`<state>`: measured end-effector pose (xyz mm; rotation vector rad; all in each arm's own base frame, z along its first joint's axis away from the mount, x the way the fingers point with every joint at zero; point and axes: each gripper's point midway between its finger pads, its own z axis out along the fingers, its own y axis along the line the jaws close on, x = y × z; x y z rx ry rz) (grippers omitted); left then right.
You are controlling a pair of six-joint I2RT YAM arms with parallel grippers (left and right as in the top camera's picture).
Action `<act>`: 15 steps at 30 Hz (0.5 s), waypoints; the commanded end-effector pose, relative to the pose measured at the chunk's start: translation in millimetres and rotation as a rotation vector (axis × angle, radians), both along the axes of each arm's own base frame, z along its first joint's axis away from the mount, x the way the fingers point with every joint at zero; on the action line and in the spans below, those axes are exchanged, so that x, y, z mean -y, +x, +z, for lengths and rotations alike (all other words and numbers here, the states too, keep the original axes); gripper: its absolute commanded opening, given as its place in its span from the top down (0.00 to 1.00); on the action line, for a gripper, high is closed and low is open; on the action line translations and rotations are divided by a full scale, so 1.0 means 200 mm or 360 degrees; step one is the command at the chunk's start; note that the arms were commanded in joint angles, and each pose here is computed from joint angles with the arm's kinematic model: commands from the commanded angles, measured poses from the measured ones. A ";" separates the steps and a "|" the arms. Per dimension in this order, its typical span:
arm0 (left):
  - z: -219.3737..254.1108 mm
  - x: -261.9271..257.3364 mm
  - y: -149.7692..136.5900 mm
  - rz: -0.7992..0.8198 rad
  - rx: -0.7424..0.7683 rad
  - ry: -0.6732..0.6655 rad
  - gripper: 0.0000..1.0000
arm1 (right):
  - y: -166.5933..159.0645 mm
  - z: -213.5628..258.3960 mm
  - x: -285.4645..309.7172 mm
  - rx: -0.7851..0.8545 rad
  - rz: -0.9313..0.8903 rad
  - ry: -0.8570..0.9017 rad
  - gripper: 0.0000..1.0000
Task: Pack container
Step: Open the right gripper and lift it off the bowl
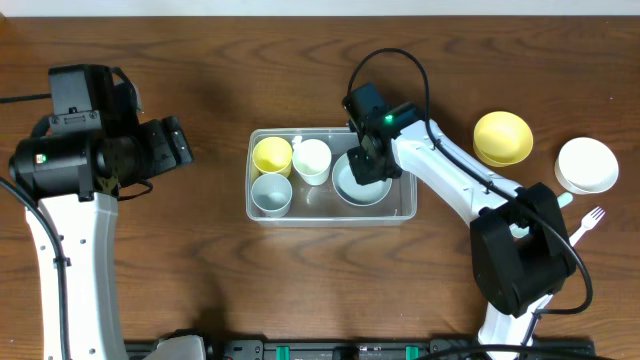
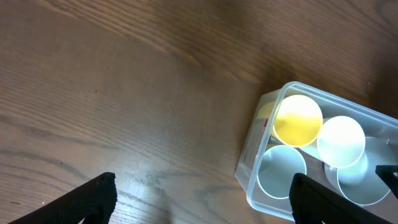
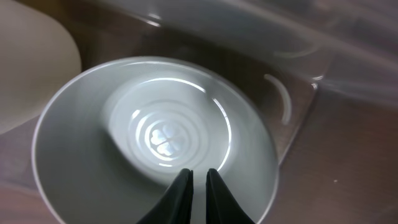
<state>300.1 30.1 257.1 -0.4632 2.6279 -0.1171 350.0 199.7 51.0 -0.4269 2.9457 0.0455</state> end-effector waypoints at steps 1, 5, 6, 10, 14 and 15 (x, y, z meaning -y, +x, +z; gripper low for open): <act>-0.01 -0.01 0.00 0.0022 -0.0017 -0.0007 0.11 | 0.02 0.00 0.05 0.0032 -0.0041 -0.0060 0.89; -0.01 -0.01 0.00 0.0022 -0.0016 -0.0007 0.11 | 0.01 0.00 0.05 0.0027 -0.0041 -0.0062 0.89; -0.01 -0.01 0.00 0.0022 -0.0016 -0.0008 0.11 | 0.01 0.00 0.05 0.0025 -0.0045 -0.0063 0.89; -0.01 -0.01 0.00 0.0022 -0.0016 -0.0007 0.11 | 0.00 -0.02 0.08 0.0009 -0.0086 -0.0074 0.90; -0.01 -0.01 0.00 0.0022 -0.0016 -0.0007 0.11 | -0.01 -0.06 0.11 -0.0009 -0.0120 -0.0081 0.90; -0.01 -0.01 0.00 0.0022 -0.0016 -0.0007 0.11 | -0.01 -0.07 0.12 -0.0012 -0.0125 -0.0083 0.90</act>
